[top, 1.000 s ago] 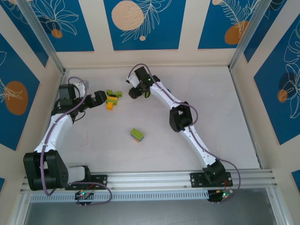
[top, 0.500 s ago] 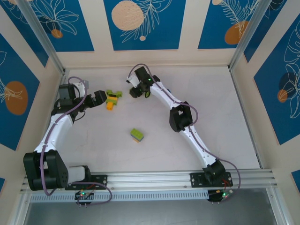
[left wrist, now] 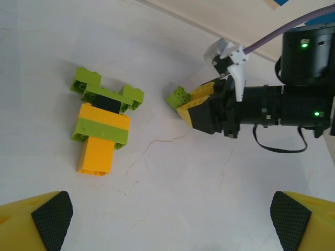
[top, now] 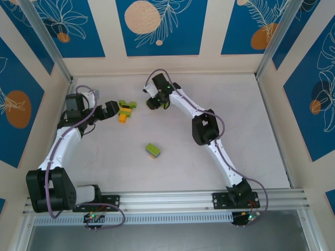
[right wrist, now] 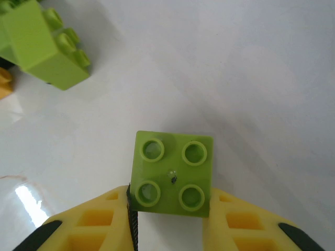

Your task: Assemble a carrot with lego

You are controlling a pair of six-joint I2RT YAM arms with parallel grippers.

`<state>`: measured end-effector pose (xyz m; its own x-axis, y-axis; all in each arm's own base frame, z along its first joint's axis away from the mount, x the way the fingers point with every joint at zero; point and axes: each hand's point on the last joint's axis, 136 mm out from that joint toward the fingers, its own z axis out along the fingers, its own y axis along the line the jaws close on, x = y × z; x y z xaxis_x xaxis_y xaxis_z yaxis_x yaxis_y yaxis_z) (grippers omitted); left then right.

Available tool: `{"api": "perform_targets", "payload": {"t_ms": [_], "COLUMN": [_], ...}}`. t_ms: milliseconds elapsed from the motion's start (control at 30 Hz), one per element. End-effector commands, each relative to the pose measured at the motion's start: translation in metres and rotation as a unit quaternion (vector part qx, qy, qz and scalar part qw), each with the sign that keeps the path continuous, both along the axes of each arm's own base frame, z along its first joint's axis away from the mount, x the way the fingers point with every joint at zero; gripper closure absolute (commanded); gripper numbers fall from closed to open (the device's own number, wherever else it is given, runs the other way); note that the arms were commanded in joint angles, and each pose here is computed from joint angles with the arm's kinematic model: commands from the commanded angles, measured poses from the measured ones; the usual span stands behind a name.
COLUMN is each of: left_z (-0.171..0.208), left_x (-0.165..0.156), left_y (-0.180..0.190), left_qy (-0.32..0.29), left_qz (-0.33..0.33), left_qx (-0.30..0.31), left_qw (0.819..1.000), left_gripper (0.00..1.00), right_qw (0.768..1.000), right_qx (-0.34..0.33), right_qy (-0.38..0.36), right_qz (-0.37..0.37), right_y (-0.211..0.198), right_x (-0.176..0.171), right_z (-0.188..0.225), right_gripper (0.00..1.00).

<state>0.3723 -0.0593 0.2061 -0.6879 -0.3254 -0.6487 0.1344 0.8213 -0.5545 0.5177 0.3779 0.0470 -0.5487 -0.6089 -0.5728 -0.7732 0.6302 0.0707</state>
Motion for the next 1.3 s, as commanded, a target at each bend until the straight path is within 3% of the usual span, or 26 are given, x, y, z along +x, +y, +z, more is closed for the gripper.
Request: {"api": "perform_targets", "payload": {"t_ms": [0, 367, 767, 967, 1267], "left_z": [0.017, 0.019, 0.019, 0.018, 0.017], "left_x": [0.006, 0.005, 0.005, 0.005, 0.005], "left_y": [0.000, -0.002, -0.002, -0.003, -0.002], "left_qy": [-0.024, -0.027, -0.025, -0.024, -0.023], "left_qz": [-0.004, -0.006, -0.007, -0.008, -0.007], "left_qx": [-0.009, -0.013, -0.015, -0.016, -0.015], "left_qw": [1.000, 1.000, 1.000, 1.000, 1.000], "left_gripper": [0.00, 0.00, 0.00, 0.01, 0.00], "right_qw": [1.000, 0.999, 0.986, 0.979, 0.977], "right_qx": [0.021, -0.028, -0.071, -0.099, -0.105], "right_qy": [-0.008, 0.015, 0.082, 0.111, 0.121], "right_qz": [-0.007, -0.036, -0.126, -0.140, -0.138], "right_y": [-0.003, -0.055, -0.113, -0.121, -0.122], "right_x": [-0.011, -0.090, -0.167, -0.185, -0.190], "right_z": [0.055, 0.062, 0.017, -0.008, -0.009], "right_gripper": [0.71, 0.69, 0.69, 0.69, 0.54]}}
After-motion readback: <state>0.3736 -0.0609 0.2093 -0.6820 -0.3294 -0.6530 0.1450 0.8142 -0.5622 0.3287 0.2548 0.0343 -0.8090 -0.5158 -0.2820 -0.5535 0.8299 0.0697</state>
